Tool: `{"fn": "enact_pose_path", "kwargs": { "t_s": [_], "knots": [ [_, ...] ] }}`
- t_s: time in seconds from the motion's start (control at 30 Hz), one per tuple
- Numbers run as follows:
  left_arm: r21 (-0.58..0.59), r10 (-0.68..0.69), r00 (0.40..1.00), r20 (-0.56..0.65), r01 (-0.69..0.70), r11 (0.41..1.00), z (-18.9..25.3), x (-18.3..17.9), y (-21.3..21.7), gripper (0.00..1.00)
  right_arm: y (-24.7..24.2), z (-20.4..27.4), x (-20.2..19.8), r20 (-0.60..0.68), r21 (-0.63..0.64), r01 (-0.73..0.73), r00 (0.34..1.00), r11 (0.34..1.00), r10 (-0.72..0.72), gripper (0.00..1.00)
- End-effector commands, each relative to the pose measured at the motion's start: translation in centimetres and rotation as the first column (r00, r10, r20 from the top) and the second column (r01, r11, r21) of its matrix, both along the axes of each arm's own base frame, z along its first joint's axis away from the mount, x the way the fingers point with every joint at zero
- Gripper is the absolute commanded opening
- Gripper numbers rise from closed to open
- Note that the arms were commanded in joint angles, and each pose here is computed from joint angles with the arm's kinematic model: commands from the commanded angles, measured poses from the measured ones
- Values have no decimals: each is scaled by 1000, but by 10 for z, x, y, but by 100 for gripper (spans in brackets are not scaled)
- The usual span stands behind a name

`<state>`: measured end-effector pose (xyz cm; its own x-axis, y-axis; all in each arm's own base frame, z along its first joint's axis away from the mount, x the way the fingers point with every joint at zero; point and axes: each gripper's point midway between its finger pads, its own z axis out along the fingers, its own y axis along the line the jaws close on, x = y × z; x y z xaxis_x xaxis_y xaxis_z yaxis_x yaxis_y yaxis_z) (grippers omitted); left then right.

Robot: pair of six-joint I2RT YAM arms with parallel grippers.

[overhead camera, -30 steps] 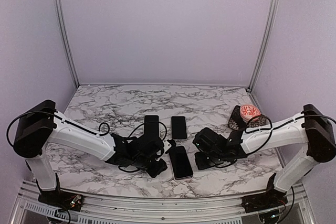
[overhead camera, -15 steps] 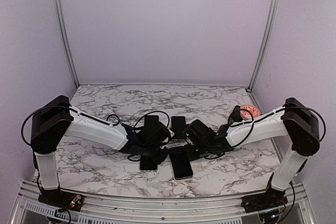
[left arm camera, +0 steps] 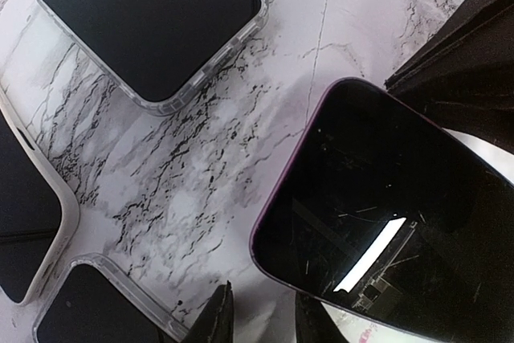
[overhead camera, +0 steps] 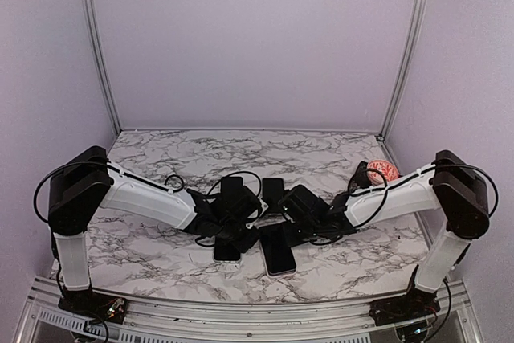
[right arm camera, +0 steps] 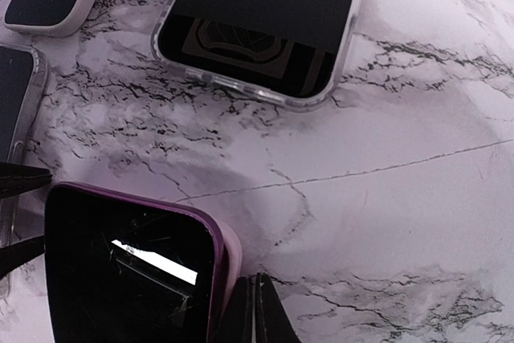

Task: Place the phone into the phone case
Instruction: Press the phone against the phone case, then press the phone onto the phone case.

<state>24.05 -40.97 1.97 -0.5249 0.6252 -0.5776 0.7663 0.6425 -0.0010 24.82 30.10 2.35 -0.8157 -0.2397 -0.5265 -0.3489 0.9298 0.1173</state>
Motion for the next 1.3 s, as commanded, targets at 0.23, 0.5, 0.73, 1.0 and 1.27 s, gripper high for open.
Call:
{"fn": "enact_pose_path", "kwargs": {
  "t_s": [0.23, 0.5, 0.73, 1.0, 1.27],
  "knots": [
    [-49, -32, 999, 21, 33, 998, 6, -3, -22, 31, 18, 13, -4, 59, 11, 18, 998, 1000, -19, 10],
    [-5, 65, 992, 106, -65, 998, 22, 11, 9, 35, -24, 33, -7, 33, -37, 8, 999, 999, -6, 24],
    [-19, -11, 999, 53, 12, 1000, 30, -31, 18, 43, -37, 38, -66, -166, 78, -92, 981, 993, 104, 58],
    [29, -124, 992, 20, 123, 992, 9, -76, 7, 39, -8, 53, -94, -187, 397, -130, 958, 908, 219, 25],
    [20, -181, 983, -38, 182, 983, -1, -95, -1, 33, -10, 23, -106, -258, 397, -103, 941, 912, 218, 18]
  ]
}}
